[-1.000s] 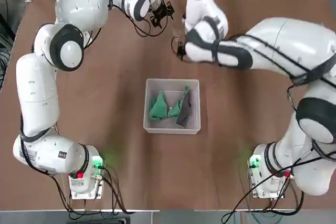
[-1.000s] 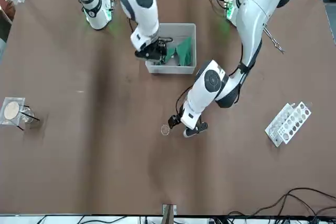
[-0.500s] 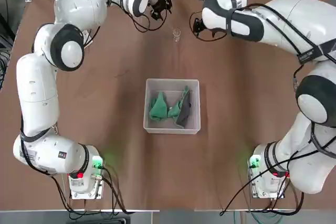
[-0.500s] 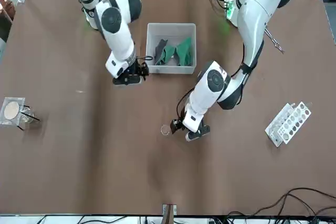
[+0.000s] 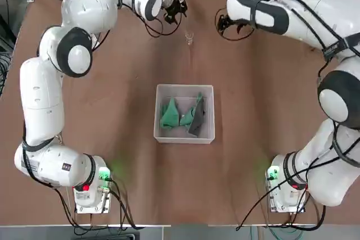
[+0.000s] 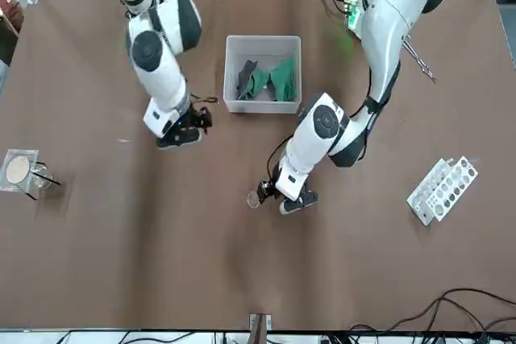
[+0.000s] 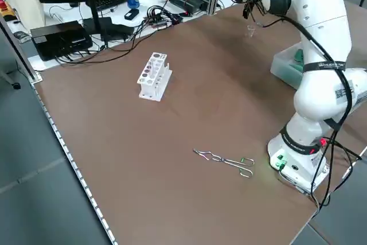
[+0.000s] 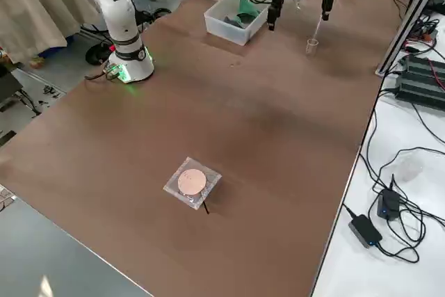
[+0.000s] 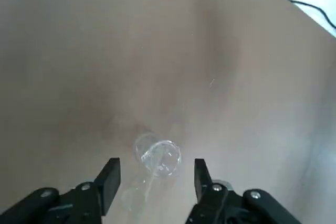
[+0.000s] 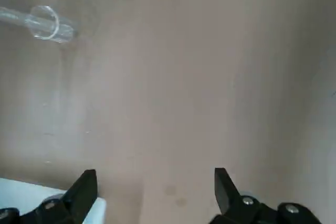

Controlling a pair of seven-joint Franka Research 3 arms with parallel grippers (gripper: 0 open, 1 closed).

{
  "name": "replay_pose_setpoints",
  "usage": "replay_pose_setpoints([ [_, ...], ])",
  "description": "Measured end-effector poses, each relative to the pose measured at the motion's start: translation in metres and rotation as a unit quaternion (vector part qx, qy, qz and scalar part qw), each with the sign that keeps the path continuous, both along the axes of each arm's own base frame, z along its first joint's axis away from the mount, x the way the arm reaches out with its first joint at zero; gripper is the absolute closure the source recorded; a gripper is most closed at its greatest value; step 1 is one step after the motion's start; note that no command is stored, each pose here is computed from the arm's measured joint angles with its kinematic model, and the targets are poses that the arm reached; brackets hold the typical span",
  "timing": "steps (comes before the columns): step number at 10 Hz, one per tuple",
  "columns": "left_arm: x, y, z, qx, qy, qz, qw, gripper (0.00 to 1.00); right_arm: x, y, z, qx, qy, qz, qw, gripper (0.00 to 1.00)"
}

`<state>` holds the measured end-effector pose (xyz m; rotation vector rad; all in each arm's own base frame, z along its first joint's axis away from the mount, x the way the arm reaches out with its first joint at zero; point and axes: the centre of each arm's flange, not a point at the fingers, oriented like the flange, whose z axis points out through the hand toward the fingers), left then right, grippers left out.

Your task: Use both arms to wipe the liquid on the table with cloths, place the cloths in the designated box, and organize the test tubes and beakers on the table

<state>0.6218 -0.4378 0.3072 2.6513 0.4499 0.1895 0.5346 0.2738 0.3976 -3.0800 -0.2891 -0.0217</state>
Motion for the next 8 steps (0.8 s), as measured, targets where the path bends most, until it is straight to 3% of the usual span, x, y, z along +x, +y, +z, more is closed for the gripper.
replay_pose_setpoints([
  [3,0.006,0.009,-0.003,0.007,-0.003,0.006,1.000,0.35,0.025,-0.040,0.008,0.050,-0.007,0.061,0.997,0.01],
  [8,0.001,0.009,-0.023,0.017,0.010,-0.002,1.000,0.35,0.037,-0.049,0.024,0.059,-0.026,0.078,0.995,0.01],
])
